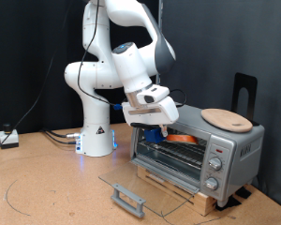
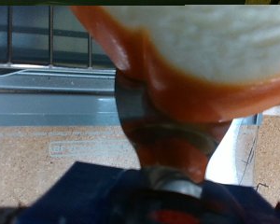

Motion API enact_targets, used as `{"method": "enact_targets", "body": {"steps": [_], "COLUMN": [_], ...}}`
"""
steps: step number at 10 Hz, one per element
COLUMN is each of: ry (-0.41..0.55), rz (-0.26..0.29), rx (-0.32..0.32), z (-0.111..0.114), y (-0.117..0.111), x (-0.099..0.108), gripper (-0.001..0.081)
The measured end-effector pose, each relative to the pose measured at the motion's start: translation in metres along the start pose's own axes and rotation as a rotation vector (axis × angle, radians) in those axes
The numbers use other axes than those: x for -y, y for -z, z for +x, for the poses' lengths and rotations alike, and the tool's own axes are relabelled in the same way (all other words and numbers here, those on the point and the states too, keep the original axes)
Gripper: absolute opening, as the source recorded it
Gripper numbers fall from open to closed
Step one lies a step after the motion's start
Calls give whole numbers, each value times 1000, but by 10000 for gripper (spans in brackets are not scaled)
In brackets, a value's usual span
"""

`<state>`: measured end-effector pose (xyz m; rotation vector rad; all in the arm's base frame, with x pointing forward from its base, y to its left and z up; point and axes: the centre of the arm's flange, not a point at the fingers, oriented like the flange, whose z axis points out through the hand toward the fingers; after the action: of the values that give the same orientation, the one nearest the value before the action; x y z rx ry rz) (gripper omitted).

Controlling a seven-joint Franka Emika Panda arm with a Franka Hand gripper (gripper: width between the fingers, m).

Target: Make a piece of toast with the oven

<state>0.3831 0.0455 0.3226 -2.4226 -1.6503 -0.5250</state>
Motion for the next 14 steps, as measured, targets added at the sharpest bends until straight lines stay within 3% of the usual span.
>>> {"method": "enact_targets", "body": {"steps": [3, 8, 14], "ry": [-42, -27, -92], "rz": [-19, -47, -128], "rx": [62, 95, 164], "z": [2, 4, 5], "y": [2, 8, 18], "x": [-1, -3, -5], "gripper": [461, 461, 461]}}
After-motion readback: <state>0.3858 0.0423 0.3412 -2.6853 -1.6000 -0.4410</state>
